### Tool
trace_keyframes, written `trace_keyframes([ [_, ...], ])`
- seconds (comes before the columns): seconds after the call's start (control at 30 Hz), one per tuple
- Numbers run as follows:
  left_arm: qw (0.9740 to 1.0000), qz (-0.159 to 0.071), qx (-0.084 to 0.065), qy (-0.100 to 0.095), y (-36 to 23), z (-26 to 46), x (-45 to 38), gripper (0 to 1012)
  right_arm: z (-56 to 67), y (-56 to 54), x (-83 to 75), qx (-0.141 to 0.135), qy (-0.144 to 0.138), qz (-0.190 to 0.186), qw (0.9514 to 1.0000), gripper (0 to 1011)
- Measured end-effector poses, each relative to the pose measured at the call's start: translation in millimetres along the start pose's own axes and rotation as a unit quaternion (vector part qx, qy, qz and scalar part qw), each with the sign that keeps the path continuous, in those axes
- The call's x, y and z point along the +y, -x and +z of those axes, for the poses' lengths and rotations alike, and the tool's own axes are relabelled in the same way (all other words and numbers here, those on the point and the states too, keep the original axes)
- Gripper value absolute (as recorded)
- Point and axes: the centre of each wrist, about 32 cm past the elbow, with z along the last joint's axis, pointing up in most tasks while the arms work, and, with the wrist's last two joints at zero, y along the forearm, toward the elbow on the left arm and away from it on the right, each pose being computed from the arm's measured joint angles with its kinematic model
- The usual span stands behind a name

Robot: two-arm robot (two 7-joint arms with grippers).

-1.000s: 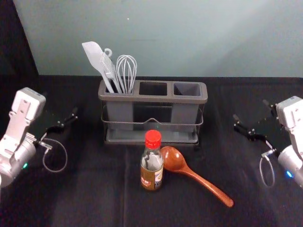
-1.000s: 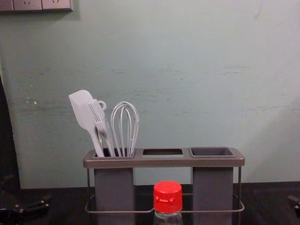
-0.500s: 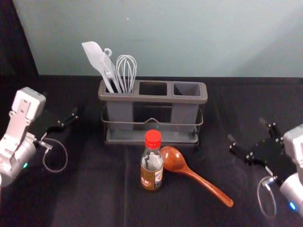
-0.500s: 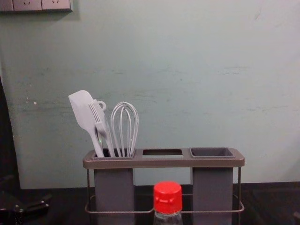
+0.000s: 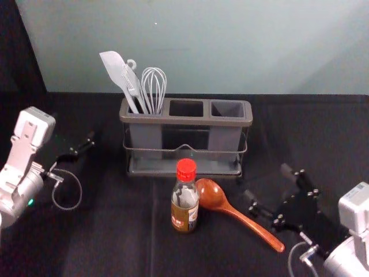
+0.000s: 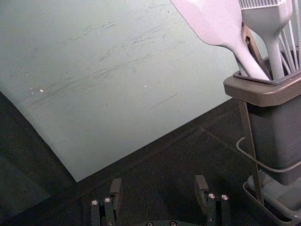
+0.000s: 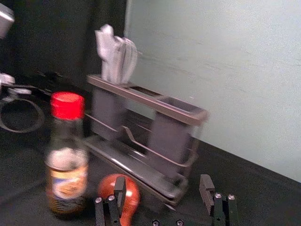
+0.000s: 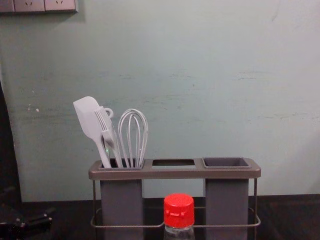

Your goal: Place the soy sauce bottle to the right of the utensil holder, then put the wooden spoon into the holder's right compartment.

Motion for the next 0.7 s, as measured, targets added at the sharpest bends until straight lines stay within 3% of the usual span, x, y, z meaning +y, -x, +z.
trace_keyframes([
  [0.33,1.0000,0.000,0.000,0.000,0.0,0.0,0.0,1000,9.9,22.6,8.4,0.043,-0.031,0.065,0.9965,1003],
  [0.7,1.0000,0.000,0.000,0.000,0.0,0.0,0.0,1000,22.0,40.6,42.2,0.055,-0.045,0.122,0.9900,1003],
])
